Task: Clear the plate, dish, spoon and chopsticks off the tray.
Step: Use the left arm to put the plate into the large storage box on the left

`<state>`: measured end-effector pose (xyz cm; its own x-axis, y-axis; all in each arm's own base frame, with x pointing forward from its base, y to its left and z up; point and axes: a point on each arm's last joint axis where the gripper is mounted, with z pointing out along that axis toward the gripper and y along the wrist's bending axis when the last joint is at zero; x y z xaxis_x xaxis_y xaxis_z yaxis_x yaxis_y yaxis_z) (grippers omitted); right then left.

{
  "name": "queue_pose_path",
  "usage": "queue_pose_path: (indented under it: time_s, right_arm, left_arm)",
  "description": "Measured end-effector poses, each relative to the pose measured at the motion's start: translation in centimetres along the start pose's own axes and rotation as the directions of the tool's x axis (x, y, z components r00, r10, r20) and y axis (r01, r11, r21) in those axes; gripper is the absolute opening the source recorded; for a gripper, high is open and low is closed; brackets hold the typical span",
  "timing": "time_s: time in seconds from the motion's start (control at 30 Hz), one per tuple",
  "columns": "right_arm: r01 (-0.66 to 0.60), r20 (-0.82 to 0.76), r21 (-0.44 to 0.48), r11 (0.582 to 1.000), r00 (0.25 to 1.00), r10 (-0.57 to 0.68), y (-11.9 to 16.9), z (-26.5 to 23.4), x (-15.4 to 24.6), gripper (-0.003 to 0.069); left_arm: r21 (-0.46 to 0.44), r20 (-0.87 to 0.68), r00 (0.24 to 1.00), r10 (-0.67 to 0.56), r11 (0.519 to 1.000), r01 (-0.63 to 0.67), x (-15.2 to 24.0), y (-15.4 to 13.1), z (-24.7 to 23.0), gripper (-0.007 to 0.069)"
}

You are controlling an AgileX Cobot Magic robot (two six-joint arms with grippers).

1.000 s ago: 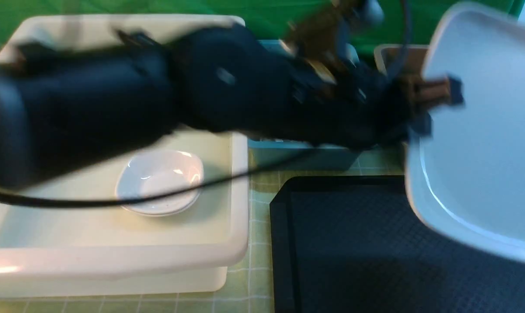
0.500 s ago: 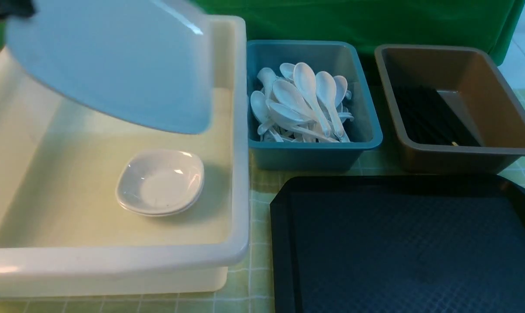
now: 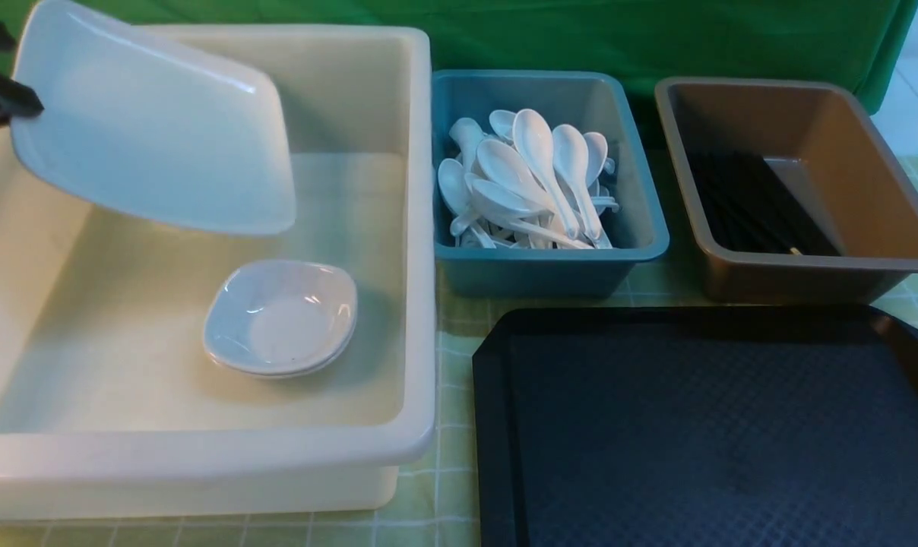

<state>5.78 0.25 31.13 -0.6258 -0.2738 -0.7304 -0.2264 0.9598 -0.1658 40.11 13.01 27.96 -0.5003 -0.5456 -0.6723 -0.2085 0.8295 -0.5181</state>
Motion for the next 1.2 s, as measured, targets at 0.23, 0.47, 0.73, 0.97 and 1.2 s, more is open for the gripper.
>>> queue_pose_path:
  time_s: [0.23,0.47,0.73,0.97,1.2]
  right_arm:
    - [-0.006,0.031,0.000,1.000,1.000,0.006,0.0,0.0,-0.3,0.0095]
    - [-0.020,0.042,-0.001,1.000,0.999,0.021,0.0,0.0,-0.4,0.0106]
    - [-0.023,0.043,-0.001,1.000,0.999,0.023,0.0,0.0,-0.4,0.0118]
    - [-0.023,0.070,-0.002,1.000,0.997,0.023,0.0,0.0,-0.6,0.0124]
    - [-0.024,0.080,-0.003,1.000,0.997,0.024,0.0,0.0,-0.7,0.0125]
  left_arm:
    - [0.015,-0.041,0.990,0.136,0.991,-0.135,1.3,-0.7,3.3,0.0011]
    - [-0.034,-0.028,0.970,0.242,0.969,-0.243,1.7,-0.7,4.5,0.0007]
    - [-0.042,-0.026,0.957,0.289,0.956,-0.290,1.5,-0.8,4.3,0.0007]
    - [0.013,-0.098,0.949,0.301,0.953,-0.301,2.6,-1.2,5.0,0.0007]
    - [0.010,-0.153,0.928,0.340,0.939,-0.343,3.5,-1.2,5.8,0.0118]
